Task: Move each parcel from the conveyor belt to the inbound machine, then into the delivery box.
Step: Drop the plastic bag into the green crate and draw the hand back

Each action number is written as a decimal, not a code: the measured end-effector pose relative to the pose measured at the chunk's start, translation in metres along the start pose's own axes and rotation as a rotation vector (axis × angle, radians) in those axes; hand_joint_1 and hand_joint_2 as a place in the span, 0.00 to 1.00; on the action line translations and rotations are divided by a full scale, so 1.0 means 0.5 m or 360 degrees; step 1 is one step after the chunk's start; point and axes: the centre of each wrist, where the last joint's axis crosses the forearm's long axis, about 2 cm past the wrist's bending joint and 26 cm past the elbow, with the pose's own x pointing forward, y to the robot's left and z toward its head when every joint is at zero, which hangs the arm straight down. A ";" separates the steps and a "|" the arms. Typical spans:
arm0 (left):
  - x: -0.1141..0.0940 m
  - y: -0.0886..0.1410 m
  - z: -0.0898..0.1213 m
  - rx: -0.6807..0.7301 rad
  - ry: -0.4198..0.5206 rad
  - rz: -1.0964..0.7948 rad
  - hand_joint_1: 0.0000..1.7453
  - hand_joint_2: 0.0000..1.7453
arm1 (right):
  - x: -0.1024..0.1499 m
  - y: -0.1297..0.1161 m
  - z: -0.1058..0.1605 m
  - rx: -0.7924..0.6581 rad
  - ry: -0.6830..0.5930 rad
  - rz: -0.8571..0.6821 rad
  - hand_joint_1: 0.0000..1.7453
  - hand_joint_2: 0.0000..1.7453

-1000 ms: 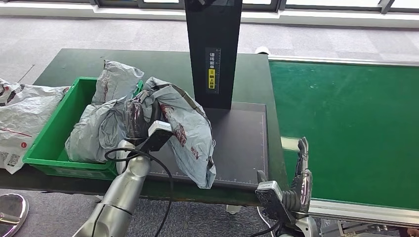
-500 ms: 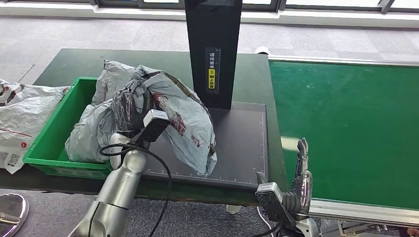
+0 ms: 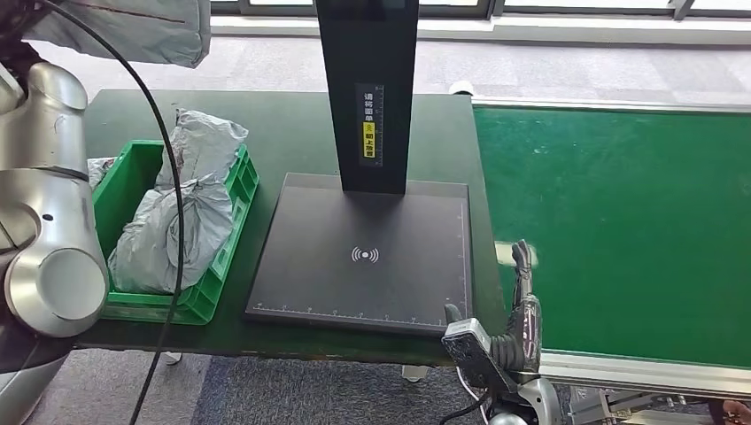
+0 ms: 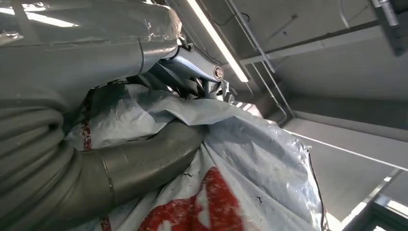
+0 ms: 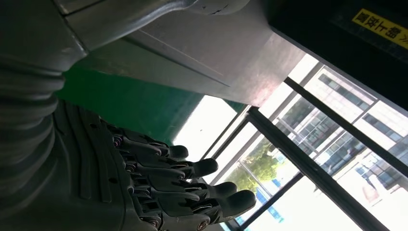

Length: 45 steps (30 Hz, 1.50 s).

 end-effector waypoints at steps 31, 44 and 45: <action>-0.247 -0.127 0.359 -0.0911 0.0344 -0.0620 1.00 1.00 | -0.003 0.016 0.000 0.0083 0.0038 0.0014 0.00 1.00; -0.311 -0.117 0.529 -0.1122 0.0367 -0.0706 1.00 1.00 | -0.004 0.018 0.007 0.0105 0.0057 0.0023 0.00 1.00; -0.313 -0.116 0.532 -0.1125 0.0365 -0.0705 1.00 1.00 | -0.004 0.018 0.006 0.0106 0.0057 0.0022 0.00 1.00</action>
